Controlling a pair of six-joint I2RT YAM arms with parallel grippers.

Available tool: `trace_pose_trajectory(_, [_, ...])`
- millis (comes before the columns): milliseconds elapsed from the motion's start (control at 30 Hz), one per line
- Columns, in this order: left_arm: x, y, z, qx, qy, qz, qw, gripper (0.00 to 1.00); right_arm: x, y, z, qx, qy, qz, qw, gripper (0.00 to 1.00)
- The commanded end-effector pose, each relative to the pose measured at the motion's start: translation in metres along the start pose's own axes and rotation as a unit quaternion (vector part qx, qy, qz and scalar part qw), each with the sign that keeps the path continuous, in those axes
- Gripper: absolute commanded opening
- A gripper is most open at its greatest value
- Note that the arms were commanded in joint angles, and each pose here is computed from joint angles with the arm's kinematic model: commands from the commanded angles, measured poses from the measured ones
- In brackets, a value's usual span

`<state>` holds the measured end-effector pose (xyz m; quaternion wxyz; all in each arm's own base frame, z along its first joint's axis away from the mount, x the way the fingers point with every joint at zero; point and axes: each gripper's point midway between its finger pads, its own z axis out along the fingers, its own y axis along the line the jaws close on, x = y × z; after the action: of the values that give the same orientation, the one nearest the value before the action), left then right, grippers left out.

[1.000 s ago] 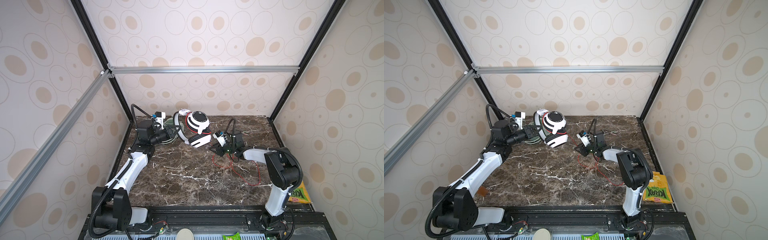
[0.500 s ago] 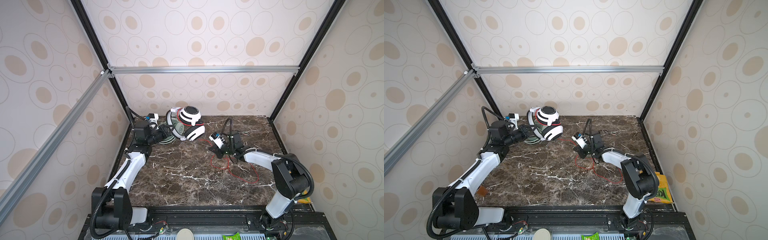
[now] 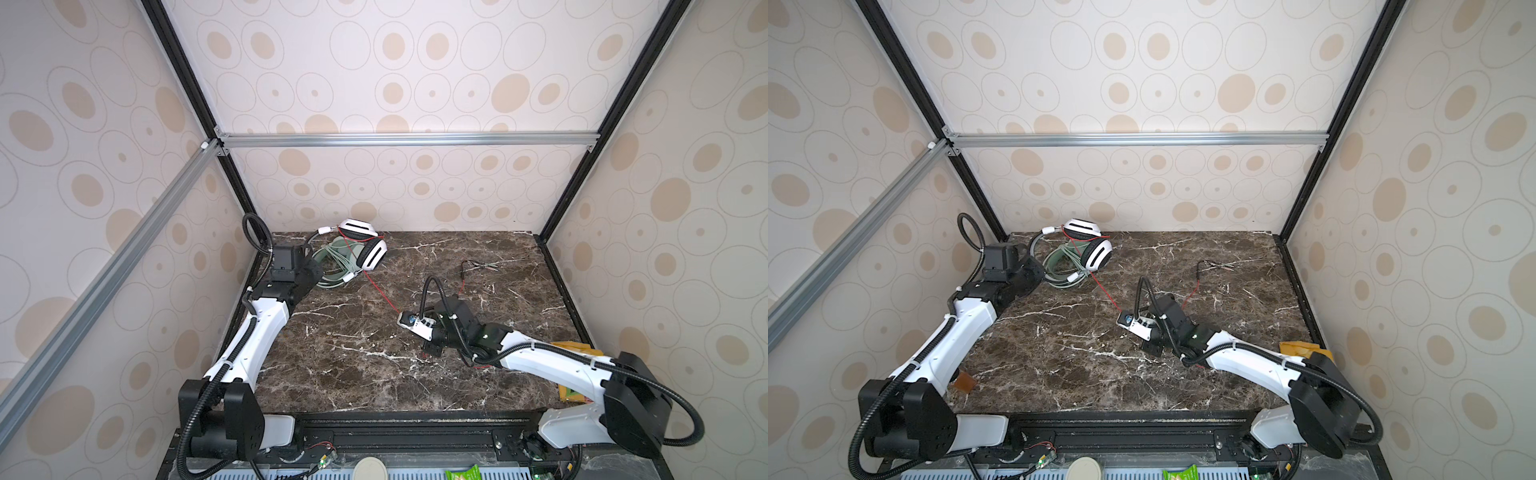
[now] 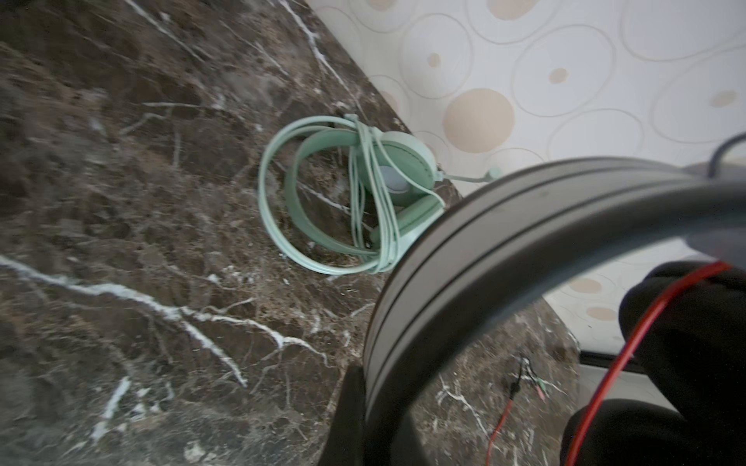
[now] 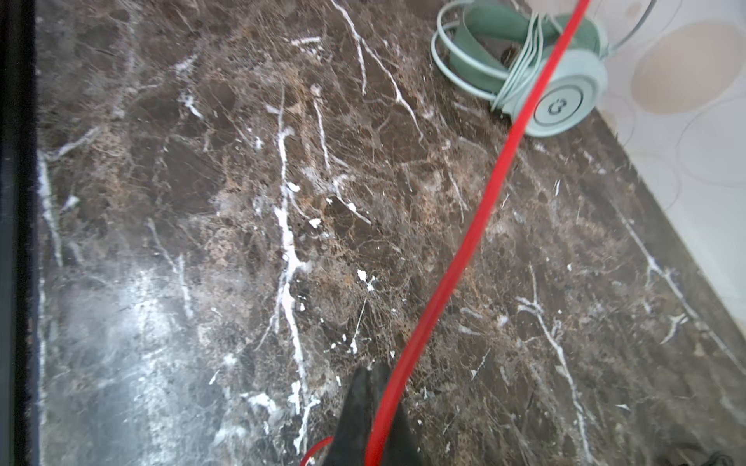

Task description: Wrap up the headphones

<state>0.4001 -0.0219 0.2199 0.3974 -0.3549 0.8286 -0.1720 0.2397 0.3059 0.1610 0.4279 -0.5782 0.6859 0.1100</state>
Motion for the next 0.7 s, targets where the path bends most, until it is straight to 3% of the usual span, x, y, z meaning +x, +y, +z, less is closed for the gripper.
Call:
trace_pose_trajectory(0, [-0.053,-0.021,-0.045,0.004,-0.12,-0.02,0.993,0.0,0.001,0.007,-0.02,0.016,0.032,-0.058,0.998,0.0])
trace_pose_trajectory(167, [-0.042,-0.038,-0.053,0.0,-0.145,0.032,0.989,0.0,-0.016,0.007,-0.035,0.03,0.039,-0.085,0.995,0.0])
trace_pose_trajectory(367, [-0.008,-0.072,-0.054,-0.019,-0.156,0.159,0.975,0.0,-0.041,-0.046,-0.057,0.152,0.06,-0.07,0.984,0.0])
trace_pose_trajectory(533, [0.021,-0.091,-0.045,-0.057,-0.15,0.281,0.946,0.0,-0.081,-0.081,-0.086,0.225,0.007,-0.078,0.971,0.0])
trace_pose_trajectory(667, [0.042,-0.102,-0.037,-0.067,-0.135,0.357,0.922,0.0,-0.095,-0.108,-0.097,0.253,0.001,-0.069,0.965,0.0])
